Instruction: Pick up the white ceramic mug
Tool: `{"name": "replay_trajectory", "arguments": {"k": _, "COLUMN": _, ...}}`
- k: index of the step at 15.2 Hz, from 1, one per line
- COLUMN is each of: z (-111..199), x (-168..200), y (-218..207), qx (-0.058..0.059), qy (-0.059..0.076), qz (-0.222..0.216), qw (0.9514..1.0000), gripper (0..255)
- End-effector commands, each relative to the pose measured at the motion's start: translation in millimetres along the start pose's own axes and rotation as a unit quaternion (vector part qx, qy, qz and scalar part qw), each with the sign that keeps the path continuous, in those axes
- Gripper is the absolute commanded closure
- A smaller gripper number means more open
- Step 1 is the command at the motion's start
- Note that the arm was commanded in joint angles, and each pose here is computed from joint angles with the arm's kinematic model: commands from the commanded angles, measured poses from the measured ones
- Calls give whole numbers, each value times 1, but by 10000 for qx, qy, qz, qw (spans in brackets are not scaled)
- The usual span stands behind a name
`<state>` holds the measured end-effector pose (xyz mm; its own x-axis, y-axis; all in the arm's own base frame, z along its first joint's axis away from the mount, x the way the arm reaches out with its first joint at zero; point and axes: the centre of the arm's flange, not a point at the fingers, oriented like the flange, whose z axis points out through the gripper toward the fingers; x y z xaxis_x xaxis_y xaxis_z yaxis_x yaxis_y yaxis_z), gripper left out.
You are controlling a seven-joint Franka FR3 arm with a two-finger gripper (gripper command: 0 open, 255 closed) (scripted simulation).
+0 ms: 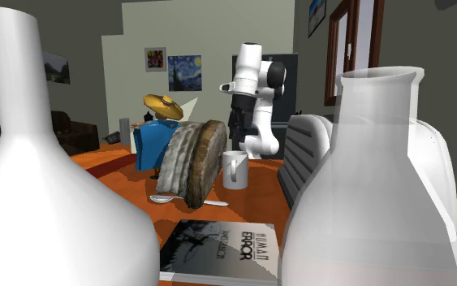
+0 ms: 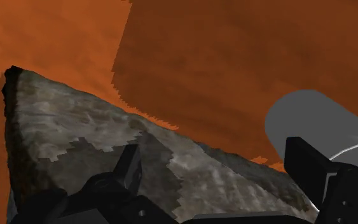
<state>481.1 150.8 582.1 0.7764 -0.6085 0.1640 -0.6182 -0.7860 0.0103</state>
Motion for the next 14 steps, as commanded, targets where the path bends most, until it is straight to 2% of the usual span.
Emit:
{"name": "replay_trajectory", "arguments": {"k": 1, "z": 5, "x": 8, "y": -25, "qx": 7, "qy": 6, "qz": 300, "qw": 9996, "gripper": 0}}
{"name": "replay_trajectory", "arguments": {"k": 6, "z": 20, "x": 41, "y": -79, "qx": 8, "qy": 27, "qz": 985, "qw": 9951, "gripper": 0}}
{"name": "replay_trajectory", "arguments": {"k": 14, "z": 60, "x": 36, "y": -82, "qx": 8, "qy": 28, "qz": 1015, "qw": 9948, "gripper": 0}}
